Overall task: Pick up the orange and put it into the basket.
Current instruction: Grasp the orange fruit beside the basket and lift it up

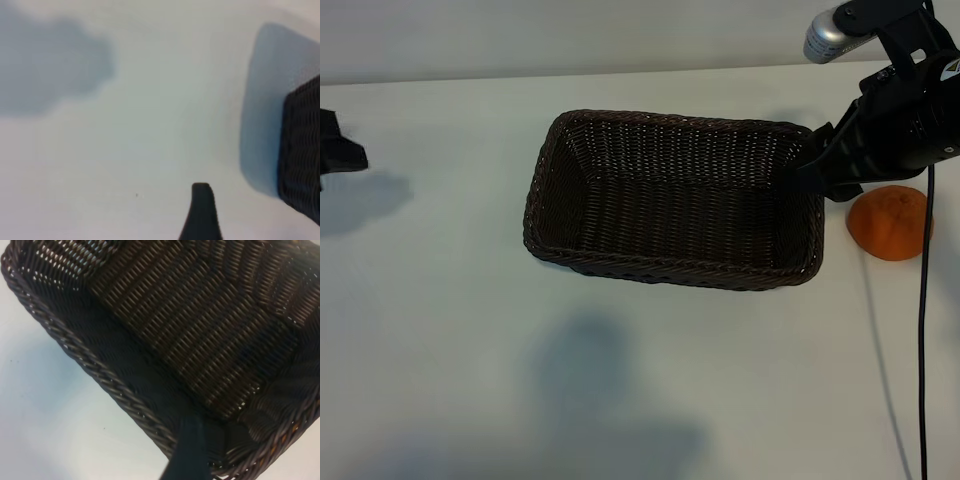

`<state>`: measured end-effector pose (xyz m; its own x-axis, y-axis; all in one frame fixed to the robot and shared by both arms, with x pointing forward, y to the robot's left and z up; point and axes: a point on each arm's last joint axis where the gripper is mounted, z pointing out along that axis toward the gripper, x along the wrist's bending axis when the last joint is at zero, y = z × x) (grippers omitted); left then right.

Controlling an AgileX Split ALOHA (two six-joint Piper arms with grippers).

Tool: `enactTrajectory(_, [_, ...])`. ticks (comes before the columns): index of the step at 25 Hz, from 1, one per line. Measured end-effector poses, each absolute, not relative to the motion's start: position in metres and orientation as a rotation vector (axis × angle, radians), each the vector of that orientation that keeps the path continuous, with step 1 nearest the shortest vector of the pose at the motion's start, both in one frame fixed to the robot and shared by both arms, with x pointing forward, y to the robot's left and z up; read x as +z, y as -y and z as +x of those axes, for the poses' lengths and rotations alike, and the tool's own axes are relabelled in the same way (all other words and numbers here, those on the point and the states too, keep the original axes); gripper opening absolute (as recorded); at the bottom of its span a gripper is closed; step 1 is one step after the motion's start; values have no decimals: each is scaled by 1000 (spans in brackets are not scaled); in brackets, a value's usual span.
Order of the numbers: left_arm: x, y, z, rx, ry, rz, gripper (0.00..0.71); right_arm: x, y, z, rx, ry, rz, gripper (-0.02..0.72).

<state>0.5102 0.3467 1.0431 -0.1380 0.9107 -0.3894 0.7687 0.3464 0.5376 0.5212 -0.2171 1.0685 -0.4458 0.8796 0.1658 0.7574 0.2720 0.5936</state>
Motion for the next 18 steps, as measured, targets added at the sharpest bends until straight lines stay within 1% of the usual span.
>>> enactTrajectory(4, [1048, -344, 508, 270, -1895, 1479, 595, 1068, 217, 521, 919, -2342, 1530, 595])
enactTrajectory(7, [1054, -344, 503, 320, -1877, 1516, 594, 1068, 217, 521, 919, -2342, 1530, 595])
enactTrajectory(14, [1077, -346, 492, 543, -1745, 1602, 592, 1068, 217, 521, 919, -2343, 1530, 595])
enactTrajectory(18, [1079, -341, 495, 667, -1614, 1743, 592, 1068, 217, 521, 919, -2342, 1530, 595])
